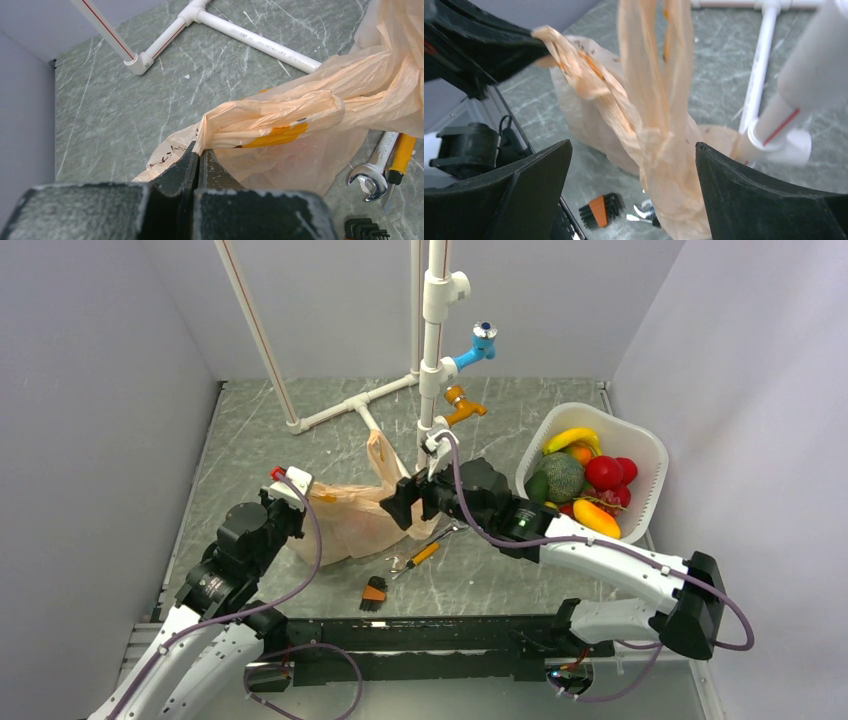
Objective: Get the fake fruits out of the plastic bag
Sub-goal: Untie the plastic bag at the center of the board.
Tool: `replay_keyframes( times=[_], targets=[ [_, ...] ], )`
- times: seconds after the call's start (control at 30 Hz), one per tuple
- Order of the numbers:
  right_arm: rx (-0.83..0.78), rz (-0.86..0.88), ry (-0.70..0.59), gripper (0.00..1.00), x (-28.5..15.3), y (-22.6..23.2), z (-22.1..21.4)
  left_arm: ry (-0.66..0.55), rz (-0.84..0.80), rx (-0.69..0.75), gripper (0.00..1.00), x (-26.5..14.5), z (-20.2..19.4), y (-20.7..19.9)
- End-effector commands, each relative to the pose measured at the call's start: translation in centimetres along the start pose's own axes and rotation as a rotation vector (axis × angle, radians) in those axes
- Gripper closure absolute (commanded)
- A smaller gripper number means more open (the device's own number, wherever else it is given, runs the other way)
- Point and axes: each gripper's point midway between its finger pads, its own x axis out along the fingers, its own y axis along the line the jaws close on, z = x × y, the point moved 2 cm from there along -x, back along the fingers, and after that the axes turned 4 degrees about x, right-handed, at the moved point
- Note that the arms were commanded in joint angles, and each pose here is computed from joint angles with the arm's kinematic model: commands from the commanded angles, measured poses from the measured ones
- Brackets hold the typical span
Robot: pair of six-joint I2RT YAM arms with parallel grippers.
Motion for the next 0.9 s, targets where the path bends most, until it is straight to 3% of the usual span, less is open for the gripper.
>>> replay_keyframes(
  times=[0.0, 0.37, 0.43, 0.57, 0.67, 0.83, 0.87],
  targets=[
    [-0.054, 0.003, -0.083, 0.03, 1.1, 1.5, 4.5, -0.044, 0.003, -0.007, 1.0, -0.1, 1.2, 0.2],
    [-0.163, -0.388, -0.101, 0.05, 4.8, -0.7, 6.3, -0.043, 0.003, -0.003, 1.0, -0.1, 1.2, 0.3],
    [-0.185, -0.442, -0.099, 0.16, 5.4, -1.1, 6.4, -0.046, 0.005, -0.005, 1.0, -0.2, 1.2, 0.3],
    [-0.211, -0.509, -0.09, 0.63, 5.7, -1.9, 6.6, -0.049, 0.008, -0.004, 1.0, -0.2, 1.2, 0.3],
    [-0.217, -0.512, -0.11, 0.83, 5.3, -2.1, 6.7, -0.046, -0.002, -0.004, 1.0, -0.1, 1.2, 0.2],
    [-0.218, -0.293, -0.137, 1.0, 4.2, 0.2, 6.2, -0.037, 0.017, -0.042, 1.0, -0.4, 1.4, 0.5],
    [-0.216, -0.256, -0.136, 1.0, 3.9, 0.5, 5.9, -0.043, 0.012, -0.059, 0.93, -0.7, 1.7, 0.4]
  ],
)
